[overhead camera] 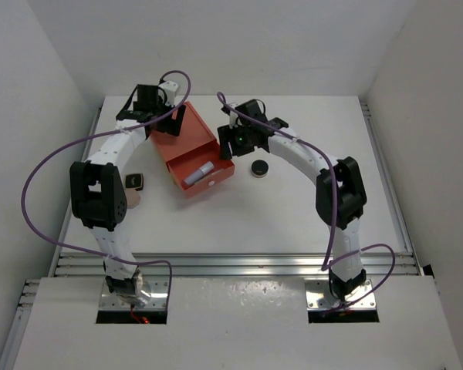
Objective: Organize the makeup
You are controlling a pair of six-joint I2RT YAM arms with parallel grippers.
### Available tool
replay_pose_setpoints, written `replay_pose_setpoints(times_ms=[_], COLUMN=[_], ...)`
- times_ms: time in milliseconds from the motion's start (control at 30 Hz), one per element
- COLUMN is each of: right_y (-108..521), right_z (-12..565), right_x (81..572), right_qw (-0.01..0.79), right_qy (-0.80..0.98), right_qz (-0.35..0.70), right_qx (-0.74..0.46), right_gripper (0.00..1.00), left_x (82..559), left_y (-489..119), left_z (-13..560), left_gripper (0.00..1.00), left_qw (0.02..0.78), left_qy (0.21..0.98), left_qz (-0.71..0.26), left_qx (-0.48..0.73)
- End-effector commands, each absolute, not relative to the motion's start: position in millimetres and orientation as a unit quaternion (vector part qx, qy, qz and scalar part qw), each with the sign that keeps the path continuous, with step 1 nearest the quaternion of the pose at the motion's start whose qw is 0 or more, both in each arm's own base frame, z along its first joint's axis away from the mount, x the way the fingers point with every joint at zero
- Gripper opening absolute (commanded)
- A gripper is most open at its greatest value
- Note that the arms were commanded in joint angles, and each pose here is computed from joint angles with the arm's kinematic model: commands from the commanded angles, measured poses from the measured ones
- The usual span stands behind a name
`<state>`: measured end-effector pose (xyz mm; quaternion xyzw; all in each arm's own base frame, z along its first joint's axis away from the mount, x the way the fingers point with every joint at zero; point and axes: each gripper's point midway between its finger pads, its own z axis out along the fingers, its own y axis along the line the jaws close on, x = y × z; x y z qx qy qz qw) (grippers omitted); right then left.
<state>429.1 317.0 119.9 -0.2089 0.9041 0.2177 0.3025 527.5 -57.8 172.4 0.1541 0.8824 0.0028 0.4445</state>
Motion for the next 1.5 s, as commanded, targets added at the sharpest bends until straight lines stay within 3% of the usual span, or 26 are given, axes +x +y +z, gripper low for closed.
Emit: replay_pose_setpoints(times_ms=[0,67,300,500,800,1167,1467], right_y=[332,336,336,335,335,333,335], right_z=[128,127,118,109,109,121,120], right_x=[435,434,433,435,442,445,446], right_qw=[0.320,0.316,0.311,0.313,0.330,0.347,0.347], right_qy=[0.890,0.890,0.892,0.894,0.889,0.879,0.880], right_qz=[0.244,0.248,0.242,0.225,0.190,0.181,0.185], right_qx=[-0.214,-0.216,-0.221,-0.228,-0.255,-0.273,-0.267], right_gripper=[0.57,0.56,0.37,0.29,0.00,0.00,0.00], left_x=[492,492,490,490,490,494,500], left_y=[-61,-61,-60,-60,-60,-64,-67], left_z=[118,118,116,116,116,135,205], left_gripper=[0.91,0.91,0.91,0.91,0.91,1.00,1.00], left_qw=[0.343,0.343,0.339,0.339,0.339,0.348,0.404], left_qy=[0.922,0.922,0.924,0.924,0.924,0.920,0.897], left_qz=[0.004,0.004,0.004,0.004,0.004,-0.004,-0.006], left_qx=[0.178,0.178,0.178,0.178,0.178,0.181,0.180])
